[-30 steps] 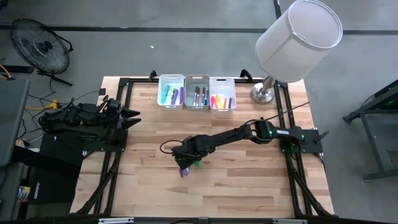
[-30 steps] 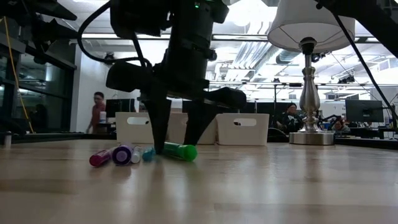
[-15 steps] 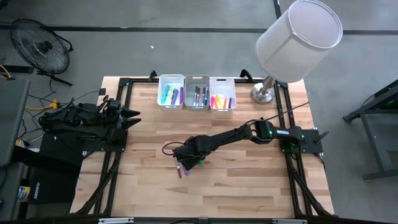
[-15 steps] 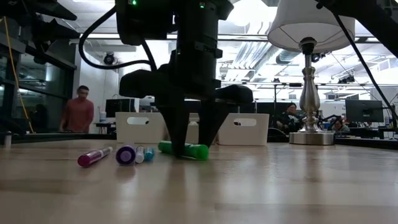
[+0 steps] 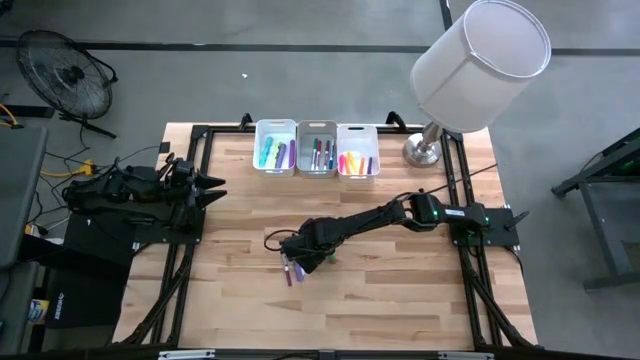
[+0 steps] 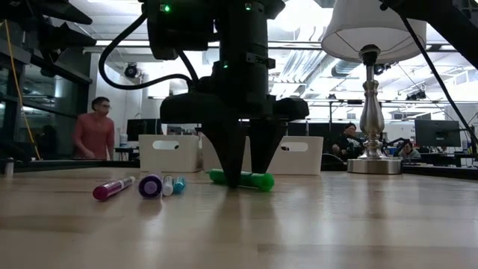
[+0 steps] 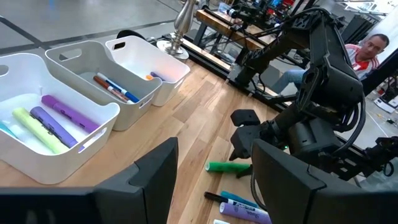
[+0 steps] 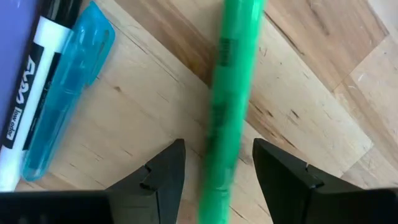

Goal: Pick & Place Markers
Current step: Put the green highlighter pen into the left white bin

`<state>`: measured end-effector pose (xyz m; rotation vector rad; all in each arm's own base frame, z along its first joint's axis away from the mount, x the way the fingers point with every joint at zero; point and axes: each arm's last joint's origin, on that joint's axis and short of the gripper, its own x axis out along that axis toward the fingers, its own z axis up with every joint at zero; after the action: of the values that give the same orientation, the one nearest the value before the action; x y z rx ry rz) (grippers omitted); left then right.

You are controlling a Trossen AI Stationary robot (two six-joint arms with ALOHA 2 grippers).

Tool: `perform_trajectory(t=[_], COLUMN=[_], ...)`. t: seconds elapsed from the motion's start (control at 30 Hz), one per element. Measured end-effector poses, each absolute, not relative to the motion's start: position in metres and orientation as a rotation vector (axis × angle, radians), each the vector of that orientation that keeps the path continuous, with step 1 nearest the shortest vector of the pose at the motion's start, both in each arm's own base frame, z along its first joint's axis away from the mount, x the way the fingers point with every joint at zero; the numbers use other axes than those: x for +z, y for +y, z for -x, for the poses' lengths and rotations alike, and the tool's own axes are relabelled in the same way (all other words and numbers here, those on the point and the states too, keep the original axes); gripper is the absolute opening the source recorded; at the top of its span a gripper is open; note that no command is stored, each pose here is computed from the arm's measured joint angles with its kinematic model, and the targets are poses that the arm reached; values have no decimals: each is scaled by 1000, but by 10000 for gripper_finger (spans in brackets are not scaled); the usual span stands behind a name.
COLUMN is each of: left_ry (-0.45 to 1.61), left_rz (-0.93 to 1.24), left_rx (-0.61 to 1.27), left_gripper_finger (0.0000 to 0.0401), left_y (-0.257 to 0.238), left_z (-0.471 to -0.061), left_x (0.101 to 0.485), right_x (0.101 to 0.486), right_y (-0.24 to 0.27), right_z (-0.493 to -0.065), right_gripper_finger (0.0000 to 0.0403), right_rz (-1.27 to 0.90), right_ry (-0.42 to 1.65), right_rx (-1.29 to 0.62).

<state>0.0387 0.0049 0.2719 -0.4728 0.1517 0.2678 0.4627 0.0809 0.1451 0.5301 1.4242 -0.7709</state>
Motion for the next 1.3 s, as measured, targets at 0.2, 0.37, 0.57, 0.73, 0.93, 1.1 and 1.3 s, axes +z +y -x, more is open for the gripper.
perform_trajectory(t=[0.2,0.37,0.57,0.73,0.93,1.1,1.3], left_ry=[152,152,152,151,151,152,152], left_rz=[473,473,473,473,473,473,473], left_rx=[268,268,268,268,268,268,268], left_gripper_finger=[202,202,202,202,202,202,202], left_y=[5,5,5,5,5,5,5], left_z=[-39,-39,-39,-39,-39,-39,-39], left_x=[272,272,272,272,272,272,272], right_x=[145,145,126,117,117,117,117], right_y=[81,81,82,85,92,95,96], right_z=[-463,-463,-462,-460,-458,-457,-458], right_gripper_finger=[177,177,177,177,176,160,114], right_rz=[-535,-537,-582,-604,-496,-481,-483], right_ry=[1424,1426,1418,1413,1421,1427,1422], right_rx=[-772,-770,-732,-715,-664,-645,-639])
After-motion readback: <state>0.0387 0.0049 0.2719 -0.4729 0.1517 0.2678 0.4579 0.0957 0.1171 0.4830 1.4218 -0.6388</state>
